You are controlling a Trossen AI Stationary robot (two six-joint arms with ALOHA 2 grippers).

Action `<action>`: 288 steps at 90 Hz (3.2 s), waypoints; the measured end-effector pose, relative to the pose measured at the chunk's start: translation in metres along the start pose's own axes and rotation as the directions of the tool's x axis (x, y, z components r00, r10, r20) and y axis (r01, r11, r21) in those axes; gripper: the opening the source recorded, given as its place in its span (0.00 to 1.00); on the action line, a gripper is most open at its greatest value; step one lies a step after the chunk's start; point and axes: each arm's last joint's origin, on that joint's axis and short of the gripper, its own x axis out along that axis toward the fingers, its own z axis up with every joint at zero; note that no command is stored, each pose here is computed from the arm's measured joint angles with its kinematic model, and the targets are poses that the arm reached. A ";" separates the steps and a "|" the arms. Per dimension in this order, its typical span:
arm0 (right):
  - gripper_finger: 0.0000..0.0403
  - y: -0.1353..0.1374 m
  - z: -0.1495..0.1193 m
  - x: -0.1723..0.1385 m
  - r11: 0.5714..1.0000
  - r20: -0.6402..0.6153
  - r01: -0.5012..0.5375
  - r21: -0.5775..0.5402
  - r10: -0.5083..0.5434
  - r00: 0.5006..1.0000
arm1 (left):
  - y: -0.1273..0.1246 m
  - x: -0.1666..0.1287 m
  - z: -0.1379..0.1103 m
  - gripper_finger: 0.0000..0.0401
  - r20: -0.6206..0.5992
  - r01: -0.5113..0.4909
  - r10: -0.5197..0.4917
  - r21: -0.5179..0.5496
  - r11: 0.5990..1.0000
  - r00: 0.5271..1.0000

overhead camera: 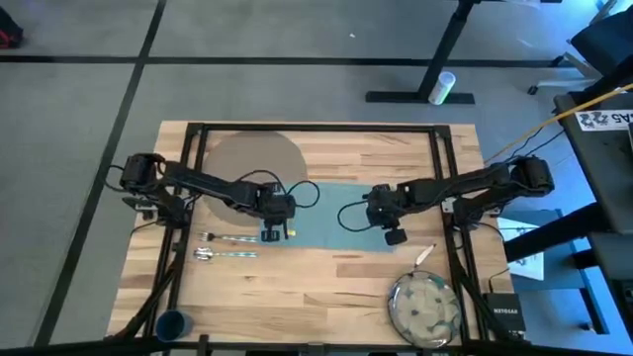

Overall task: Set table place
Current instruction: Fold the blue table napkin

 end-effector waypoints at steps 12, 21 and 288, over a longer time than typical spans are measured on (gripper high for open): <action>0.20 -0.001 0.000 0.008 0.999 -0.038 0.033 0.004 -0.033 0.999 | 0.007 0.002 0.000 0.20 -0.005 -0.005 0.005 -0.023 1.000 1.000; 0.20 -0.001 0.000 0.010 0.999 -0.047 0.035 0.003 -0.035 0.998 | 0.011 0.003 -0.001 0.24 -0.007 0.036 -0.036 -0.041 0.998 0.999; 0.41 -0.007 -0.007 0.023 0.993 -0.054 -0.009 0.117 0.015 0.998 | 0.015 0.035 -0.004 0.38 -0.092 0.108 -0.106 0.013 0.994 0.990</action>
